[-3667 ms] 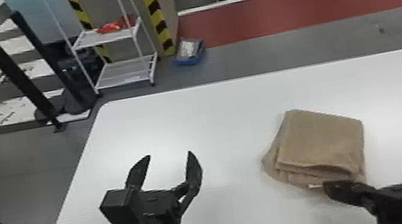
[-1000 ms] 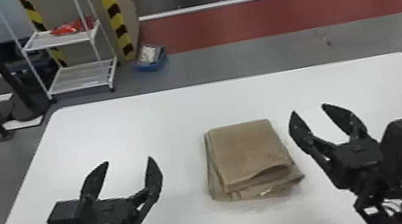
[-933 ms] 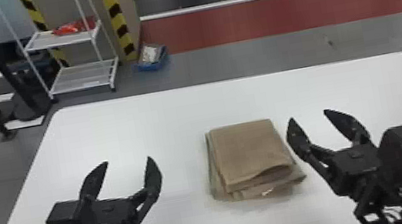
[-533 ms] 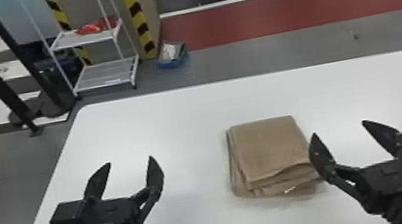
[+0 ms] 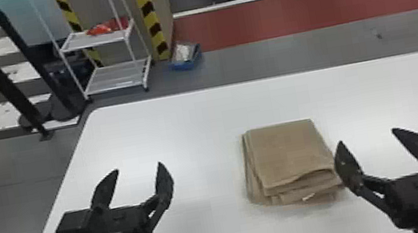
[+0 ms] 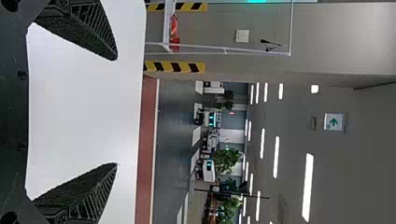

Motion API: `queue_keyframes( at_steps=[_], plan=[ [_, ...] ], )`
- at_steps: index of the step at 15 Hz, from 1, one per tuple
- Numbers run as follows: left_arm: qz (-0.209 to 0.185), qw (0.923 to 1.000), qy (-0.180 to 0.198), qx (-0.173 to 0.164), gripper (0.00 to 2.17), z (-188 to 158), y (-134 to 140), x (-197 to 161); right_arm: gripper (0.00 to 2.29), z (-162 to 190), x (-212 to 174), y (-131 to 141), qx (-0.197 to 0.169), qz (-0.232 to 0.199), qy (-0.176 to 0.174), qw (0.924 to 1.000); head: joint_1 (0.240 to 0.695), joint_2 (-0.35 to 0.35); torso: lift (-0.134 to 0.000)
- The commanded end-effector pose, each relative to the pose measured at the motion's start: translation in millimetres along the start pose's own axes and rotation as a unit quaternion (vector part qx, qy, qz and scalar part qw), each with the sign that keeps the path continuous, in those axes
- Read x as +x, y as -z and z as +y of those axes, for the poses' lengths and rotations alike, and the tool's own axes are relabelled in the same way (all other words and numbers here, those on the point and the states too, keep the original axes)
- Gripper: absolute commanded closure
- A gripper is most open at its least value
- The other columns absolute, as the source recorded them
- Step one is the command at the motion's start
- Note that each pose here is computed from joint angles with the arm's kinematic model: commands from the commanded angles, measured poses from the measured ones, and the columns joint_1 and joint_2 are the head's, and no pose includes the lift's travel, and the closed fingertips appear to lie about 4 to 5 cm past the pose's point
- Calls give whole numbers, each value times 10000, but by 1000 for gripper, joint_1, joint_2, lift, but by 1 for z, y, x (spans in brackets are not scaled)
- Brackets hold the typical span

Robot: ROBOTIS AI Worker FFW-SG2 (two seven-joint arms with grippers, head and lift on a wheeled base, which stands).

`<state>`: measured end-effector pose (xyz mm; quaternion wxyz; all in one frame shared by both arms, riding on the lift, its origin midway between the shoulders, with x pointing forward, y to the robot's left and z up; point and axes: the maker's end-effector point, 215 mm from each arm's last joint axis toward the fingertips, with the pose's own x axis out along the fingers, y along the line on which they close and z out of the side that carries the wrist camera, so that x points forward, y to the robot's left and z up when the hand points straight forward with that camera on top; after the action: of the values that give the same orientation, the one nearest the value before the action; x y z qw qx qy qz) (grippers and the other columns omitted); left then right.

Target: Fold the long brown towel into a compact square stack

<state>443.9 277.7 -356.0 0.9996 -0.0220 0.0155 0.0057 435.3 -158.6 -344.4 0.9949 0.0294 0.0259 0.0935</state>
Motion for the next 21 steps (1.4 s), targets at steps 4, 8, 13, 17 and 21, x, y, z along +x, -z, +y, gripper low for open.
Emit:
queue_keyframes(
  at_steps=[4,8,13,17,21],
  plan=[
    [-7,10000,11,-8,60,-2,-1,-1,63,-1,-2,1,34,3,20,10000,695,150,-115],
    [-13,10000,34,-5,60,-4,-2,-2,66,-1,-2,2,50,9,13,10000,695,147,-115],
    [-18,10000,55,-2,60,-8,-3,-2,73,-1,-2,3,74,14,20,10000,695,144,-115],
    [-2,10000,68,-9,60,-9,-1,-3,76,-2,-3,4,94,19,28,9999,695,140,-115],
    [-2,10000,68,-9,60,-9,-1,-3,76,-2,-3,4,101,10,28,9999,695,138,-115]
  ],
)
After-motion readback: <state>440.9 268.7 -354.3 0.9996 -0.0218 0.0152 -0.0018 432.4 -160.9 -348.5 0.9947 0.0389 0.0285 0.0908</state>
